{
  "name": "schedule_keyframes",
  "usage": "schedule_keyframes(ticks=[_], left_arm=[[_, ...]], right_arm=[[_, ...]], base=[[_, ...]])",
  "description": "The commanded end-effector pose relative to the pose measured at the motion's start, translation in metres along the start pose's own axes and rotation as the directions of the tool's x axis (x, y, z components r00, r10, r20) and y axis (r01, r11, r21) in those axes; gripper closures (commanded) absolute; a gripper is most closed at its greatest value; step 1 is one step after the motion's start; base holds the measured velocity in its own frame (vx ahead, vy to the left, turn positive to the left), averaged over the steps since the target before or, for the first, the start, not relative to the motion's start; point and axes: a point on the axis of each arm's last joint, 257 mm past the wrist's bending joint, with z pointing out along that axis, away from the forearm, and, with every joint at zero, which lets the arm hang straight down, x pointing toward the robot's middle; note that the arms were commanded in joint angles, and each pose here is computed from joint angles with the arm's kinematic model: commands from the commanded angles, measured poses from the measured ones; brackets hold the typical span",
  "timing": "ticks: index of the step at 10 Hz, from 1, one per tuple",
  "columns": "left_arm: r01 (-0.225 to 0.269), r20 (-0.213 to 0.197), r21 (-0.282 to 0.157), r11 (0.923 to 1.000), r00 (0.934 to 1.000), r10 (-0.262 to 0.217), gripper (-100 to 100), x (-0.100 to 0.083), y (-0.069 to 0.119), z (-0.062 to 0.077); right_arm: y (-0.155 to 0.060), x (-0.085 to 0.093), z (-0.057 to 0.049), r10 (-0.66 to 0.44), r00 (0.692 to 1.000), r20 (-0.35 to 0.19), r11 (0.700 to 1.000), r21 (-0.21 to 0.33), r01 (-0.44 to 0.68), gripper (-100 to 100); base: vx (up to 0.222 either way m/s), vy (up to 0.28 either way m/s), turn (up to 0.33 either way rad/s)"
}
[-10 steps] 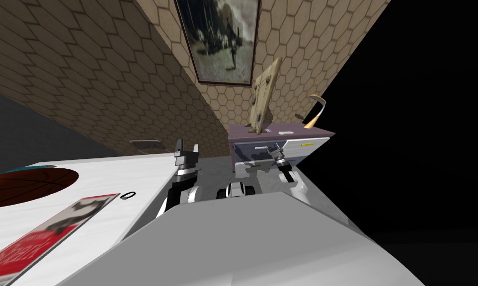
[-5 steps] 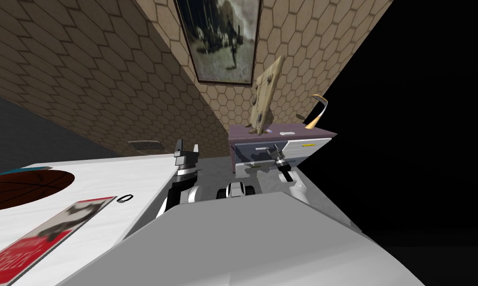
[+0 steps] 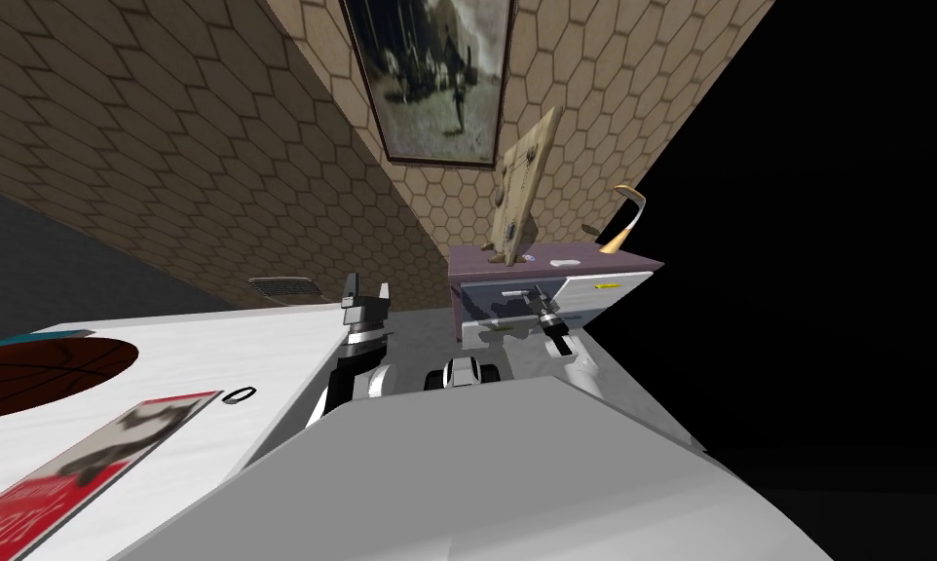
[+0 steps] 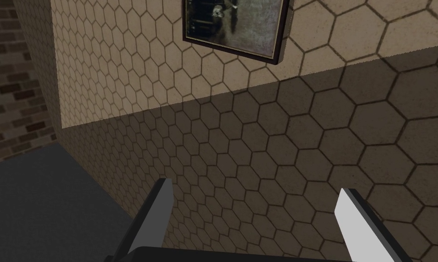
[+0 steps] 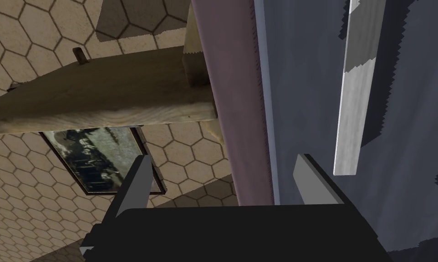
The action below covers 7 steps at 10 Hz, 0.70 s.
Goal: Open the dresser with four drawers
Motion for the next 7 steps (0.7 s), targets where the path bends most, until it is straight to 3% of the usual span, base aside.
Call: schedule_keyframes(ticks=[1,7], left_arm=[[0.0,0.0,0.0,1.0,1.0,0.0,0,0.0,0.0,0.0],[0.0,0.0,0.0,1.0,1.0,0.0,0,0.0,0.0,0.0]], right_arm=[[0.013,0.004,-0.001,-0.064,0.998,-0.011,0.998,-0.022,0.064,-100],[0.048,0.008,-0.002,-0.197,0.98,-0.026,0.978,-0.076,0.194,-100]], base=[[0.024,0.002,-0.006],[0.032,0.004,-0.004]])
